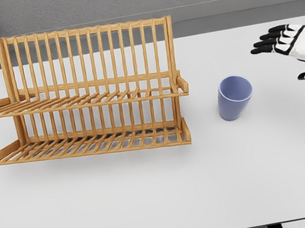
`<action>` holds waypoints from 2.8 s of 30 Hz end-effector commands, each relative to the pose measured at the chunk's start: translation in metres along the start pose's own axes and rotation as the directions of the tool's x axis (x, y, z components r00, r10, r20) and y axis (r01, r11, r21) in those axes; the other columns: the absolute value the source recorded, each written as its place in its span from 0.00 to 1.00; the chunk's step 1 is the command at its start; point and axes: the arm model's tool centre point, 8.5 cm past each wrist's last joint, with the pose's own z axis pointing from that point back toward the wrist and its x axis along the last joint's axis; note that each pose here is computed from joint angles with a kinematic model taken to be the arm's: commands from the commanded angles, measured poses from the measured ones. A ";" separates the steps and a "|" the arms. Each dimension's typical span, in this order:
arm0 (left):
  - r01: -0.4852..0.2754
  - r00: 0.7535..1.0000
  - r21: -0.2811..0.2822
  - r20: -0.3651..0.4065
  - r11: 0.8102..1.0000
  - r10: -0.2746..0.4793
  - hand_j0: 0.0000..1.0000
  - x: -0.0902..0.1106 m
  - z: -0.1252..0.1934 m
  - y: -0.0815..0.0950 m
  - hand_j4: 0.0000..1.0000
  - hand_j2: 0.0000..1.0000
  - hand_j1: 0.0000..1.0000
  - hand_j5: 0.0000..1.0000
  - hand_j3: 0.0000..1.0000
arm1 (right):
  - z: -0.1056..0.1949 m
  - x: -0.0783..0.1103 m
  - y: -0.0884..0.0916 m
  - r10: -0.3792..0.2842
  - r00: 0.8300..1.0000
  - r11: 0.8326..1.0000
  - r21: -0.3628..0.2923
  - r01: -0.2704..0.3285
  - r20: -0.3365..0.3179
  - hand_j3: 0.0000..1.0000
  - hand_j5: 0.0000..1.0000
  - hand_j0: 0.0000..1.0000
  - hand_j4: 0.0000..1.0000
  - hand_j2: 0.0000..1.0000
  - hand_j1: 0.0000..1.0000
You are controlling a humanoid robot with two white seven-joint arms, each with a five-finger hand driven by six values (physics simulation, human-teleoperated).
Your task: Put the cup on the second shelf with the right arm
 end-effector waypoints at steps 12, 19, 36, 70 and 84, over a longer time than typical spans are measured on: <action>0.000 1.000 0.000 0.000 1.000 0.000 1.00 0.000 0.000 0.000 1.00 1.00 1.00 1.00 1.00 | -0.029 -0.008 -0.011 0.015 0.999 0.969 0.247 -0.004 -0.043 1.00 1.00 1.00 1.00 1.00 1.00; 0.000 1.000 0.000 0.000 1.000 0.000 1.00 0.000 0.000 0.000 1.00 1.00 1.00 1.00 1.00 | -0.080 0.011 0.003 0.000 0.996 0.956 0.293 -0.025 0.084 1.00 1.00 1.00 1.00 1.00 1.00; 0.000 1.000 0.000 0.000 1.000 0.000 1.00 0.000 0.000 0.000 1.00 1.00 1.00 1.00 1.00 | -0.109 0.003 0.011 -0.029 0.996 0.946 0.325 0.000 0.084 1.00 1.00 1.00 1.00 1.00 1.00; 0.000 1.000 0.000 0.000 1.000 0.000 1.00 0.000 0.000 0.000 1.00 1.00 1.00 1.00 1.00 | -0.126 0.014 0.034 -0.065 0.990 0.929 0.370 0.015 0.123 0.75 0.75 0.75 0.75 0.75 0.75; 0.000 1.000 0.000 -0.001 1.000 0.000 1.00 0.000 0.000 0.000 1.00 1.00 1.00 1.00 1.00 | -0.124 0.014 0.025 -0.044 0.991 0.933 0.359 -0.004 0.125 0.68 0.68 0.68 0.68 0.68 0.68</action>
